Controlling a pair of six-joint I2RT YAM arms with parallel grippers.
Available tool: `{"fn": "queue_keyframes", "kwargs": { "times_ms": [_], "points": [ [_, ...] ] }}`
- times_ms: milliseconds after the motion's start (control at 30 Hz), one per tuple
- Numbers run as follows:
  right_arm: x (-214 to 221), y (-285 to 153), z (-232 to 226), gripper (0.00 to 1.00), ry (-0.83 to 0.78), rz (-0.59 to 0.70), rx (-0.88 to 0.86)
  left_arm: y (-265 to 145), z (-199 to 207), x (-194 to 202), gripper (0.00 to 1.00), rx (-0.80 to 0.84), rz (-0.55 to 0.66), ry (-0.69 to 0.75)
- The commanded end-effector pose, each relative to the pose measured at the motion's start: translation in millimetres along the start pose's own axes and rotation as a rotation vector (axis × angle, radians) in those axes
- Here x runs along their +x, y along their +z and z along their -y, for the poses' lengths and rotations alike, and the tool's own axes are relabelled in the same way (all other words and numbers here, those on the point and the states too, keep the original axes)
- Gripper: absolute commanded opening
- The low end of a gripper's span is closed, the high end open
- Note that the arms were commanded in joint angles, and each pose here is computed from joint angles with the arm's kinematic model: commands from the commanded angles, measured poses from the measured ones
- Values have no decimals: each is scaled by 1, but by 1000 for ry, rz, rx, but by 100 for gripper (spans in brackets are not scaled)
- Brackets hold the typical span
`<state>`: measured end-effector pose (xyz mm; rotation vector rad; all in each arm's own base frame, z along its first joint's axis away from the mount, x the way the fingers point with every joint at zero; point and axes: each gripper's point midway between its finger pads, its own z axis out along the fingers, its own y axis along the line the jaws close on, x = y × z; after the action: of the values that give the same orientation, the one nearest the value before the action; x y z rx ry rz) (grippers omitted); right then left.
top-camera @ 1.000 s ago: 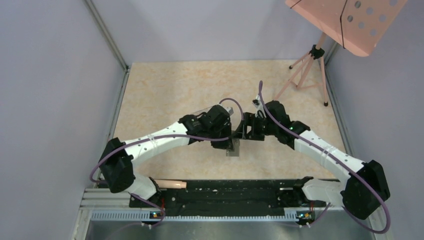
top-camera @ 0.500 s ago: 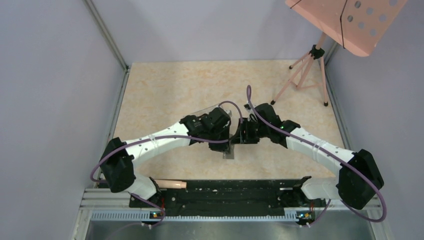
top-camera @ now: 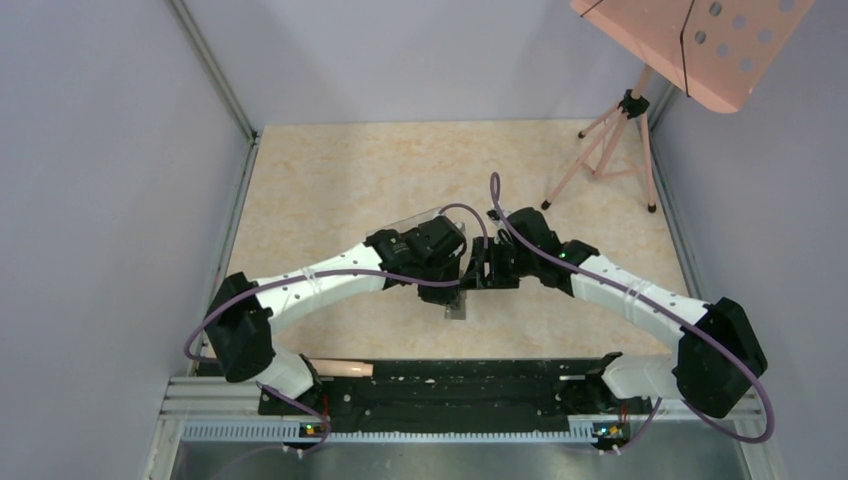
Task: Put the credit cards into the card holder
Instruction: Open the card holder.
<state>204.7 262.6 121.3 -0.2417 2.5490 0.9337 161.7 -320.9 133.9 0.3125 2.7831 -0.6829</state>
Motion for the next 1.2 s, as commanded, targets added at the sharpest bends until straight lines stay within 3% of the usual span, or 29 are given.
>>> {"fn": "queue_keyframes", "kwargs": {
  "times_ms": [0,333,433,700,833,967,1167],
  "points": [
    [-10,-9,-31,63,-23,34,-106,-6,32,-20,0,92,71,47],
    [-8,-14,-47,61,-11,18,-187,0,27,-16,0,67,60,41],
    [1,-9,-42,50,4,-14,-178,0,26,-16,0,60,63,37],
    [18,10,-12,35,12,-65,-31,-9,31,-21,0,76,91,44],
    [23,16,1,21,-27,-93,70,-11,28,-22,0,60,99,36],
    [28,21,21,13,-55,-115,195,-13,29,-23,0,68,107,33],
    [32,20,50,11,-35,-113,306,-19,32,-25,0,103,141,33]
  ]
}}
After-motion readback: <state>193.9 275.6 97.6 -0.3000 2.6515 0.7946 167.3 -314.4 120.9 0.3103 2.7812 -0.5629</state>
